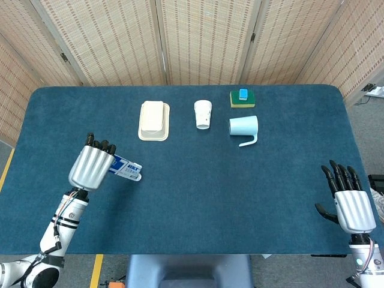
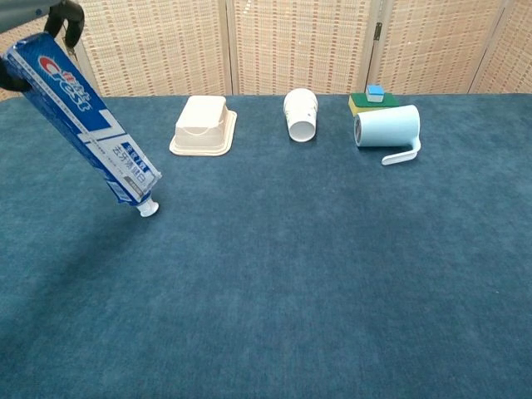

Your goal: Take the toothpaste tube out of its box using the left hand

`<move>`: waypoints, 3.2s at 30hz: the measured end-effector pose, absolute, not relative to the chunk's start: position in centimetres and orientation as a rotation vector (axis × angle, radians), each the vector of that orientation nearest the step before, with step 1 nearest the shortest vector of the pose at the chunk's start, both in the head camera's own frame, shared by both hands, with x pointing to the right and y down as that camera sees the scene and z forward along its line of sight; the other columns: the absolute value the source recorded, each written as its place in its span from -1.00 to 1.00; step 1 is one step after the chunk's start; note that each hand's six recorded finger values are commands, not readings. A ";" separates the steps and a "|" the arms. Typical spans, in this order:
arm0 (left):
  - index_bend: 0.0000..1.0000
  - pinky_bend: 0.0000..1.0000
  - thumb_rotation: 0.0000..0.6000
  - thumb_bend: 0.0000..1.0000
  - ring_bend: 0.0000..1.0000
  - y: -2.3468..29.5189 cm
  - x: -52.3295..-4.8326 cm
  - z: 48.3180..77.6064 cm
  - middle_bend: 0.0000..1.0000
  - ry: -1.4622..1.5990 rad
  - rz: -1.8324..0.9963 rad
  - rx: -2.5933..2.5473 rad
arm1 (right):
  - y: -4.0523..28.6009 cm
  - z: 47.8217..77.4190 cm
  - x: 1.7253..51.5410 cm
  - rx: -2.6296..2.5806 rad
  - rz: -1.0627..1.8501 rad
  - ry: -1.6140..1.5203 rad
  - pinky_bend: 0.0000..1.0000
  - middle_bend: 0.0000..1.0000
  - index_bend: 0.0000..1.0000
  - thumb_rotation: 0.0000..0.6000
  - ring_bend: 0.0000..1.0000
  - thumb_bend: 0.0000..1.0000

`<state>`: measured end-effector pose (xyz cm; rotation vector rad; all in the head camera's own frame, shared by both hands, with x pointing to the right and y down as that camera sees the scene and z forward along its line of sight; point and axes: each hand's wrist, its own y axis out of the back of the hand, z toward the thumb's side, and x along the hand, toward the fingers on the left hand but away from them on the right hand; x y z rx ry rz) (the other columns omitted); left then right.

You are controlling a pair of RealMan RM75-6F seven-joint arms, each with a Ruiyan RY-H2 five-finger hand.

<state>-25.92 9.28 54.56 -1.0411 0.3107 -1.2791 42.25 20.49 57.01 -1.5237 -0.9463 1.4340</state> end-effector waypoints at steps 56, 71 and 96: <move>-0.16 -0.39 1.00 -0.65 0.09 3.2 -25.8 47.5 0.10 0.465 -0.823 -1.003 | 21.0 56.7 42.3 -1.509 1.441 -0.947 -1.00 -1.00 -1.00 1.00 -1.00 -0.50; -0.27 -0.53 1.00 -0.67 -0.10 8.2 -30.9 57.9 0.03 0.783 -1.143 -1.658 | 21.0 56.9 42.1 -1.506 1.443 -0.942 -1.00 -1.00 -1.00 1.00 -1.00 -0.50; -1.00 -1.00 1.00 -0.75 -1.00 12.6 -34.9 62.5 -1.00 0.567 -1.507 -1.561 | 21.0 56.8 42.3 -1.501 1.451 -0.947 -1.00 -1.00 -1.00 1.00 -1.00 -0.50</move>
